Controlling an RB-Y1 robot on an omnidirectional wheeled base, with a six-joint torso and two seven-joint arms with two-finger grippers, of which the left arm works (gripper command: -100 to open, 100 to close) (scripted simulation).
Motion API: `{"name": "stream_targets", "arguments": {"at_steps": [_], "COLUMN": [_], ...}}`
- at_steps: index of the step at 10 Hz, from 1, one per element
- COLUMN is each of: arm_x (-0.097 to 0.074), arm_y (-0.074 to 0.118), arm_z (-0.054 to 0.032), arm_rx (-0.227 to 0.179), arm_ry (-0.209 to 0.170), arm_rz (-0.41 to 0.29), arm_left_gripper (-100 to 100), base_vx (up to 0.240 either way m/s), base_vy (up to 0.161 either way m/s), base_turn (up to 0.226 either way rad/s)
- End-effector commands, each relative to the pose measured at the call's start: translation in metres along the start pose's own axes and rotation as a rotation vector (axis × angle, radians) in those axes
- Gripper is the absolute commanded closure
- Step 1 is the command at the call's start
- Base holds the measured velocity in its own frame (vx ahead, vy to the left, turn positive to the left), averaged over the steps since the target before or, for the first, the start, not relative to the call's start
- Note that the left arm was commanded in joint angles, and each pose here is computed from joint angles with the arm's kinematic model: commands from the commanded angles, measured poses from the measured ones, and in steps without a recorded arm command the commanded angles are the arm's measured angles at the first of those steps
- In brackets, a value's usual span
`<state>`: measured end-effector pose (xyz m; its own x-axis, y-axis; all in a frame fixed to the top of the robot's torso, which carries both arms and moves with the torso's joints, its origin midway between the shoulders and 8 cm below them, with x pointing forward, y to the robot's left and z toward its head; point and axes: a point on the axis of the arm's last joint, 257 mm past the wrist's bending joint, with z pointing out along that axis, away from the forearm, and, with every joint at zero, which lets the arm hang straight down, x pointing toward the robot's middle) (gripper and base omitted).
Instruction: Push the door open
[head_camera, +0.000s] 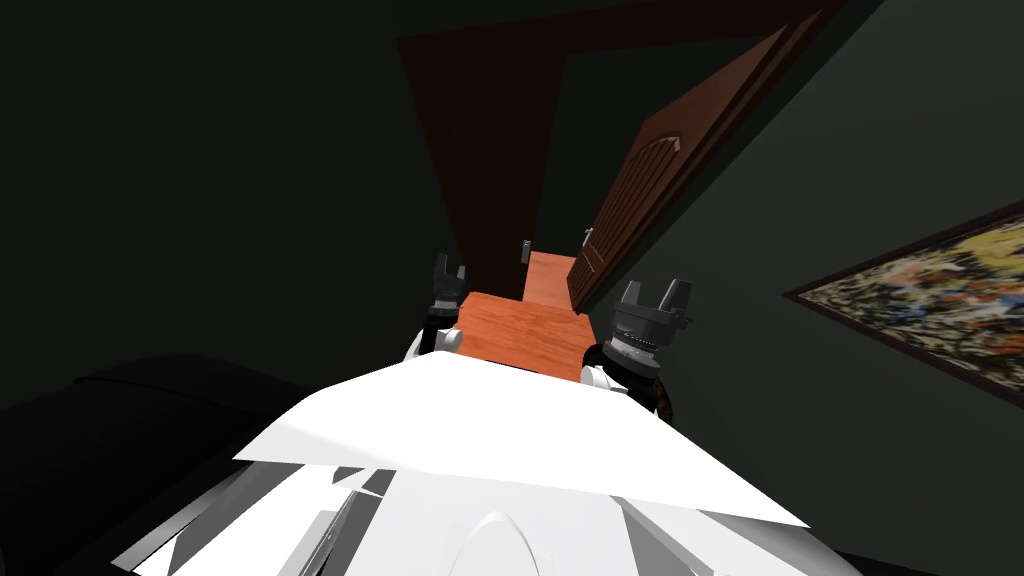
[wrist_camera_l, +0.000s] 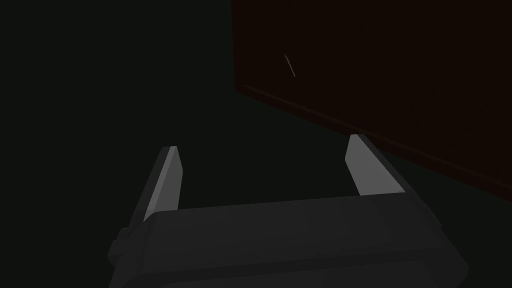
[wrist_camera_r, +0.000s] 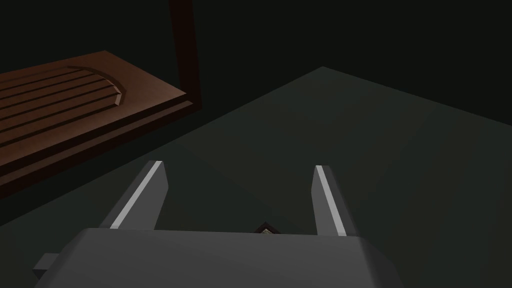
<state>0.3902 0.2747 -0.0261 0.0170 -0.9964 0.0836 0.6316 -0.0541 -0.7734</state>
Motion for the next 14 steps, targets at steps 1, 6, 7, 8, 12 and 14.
{"name": "stream_targets", "arguments": {"at_steps": [1, 6, 7, 8, 12, 14], "arm_x": [0.002, 0.002, 0.002, 0.002, 0.001, 0.0], "arm_y": [0.016, 0.062, 0.071, 0.081, 0.118, 0.136], "arm_z": [0.0003, 0.0019, 0.0022, 0.0025, 0.0035, 0.0038], "arm_rx": [-0.021, -0.095, -0.11, -0.125, -0.187, -0.219], "arm_ry": [0.007, 0.025, 0.029, 0.032, 0.044, 0.049], "arm_rz": [-0.004, -0.013, -0.014, -0.015, -0.016, -0.016], "arm_left_gripper": [-100, -100, -100, -100, -100, -100], "base_vx": [0.104, 0.094, 0.115, 0.105, 0.093, 0.108], "base_vy": [-0.037, -0.042, -0.045, -0.032, -0.041, -0.041], "base_turn": [-0.016, -0.017, -0.02, -0.017, -0.019, -0.018]}}
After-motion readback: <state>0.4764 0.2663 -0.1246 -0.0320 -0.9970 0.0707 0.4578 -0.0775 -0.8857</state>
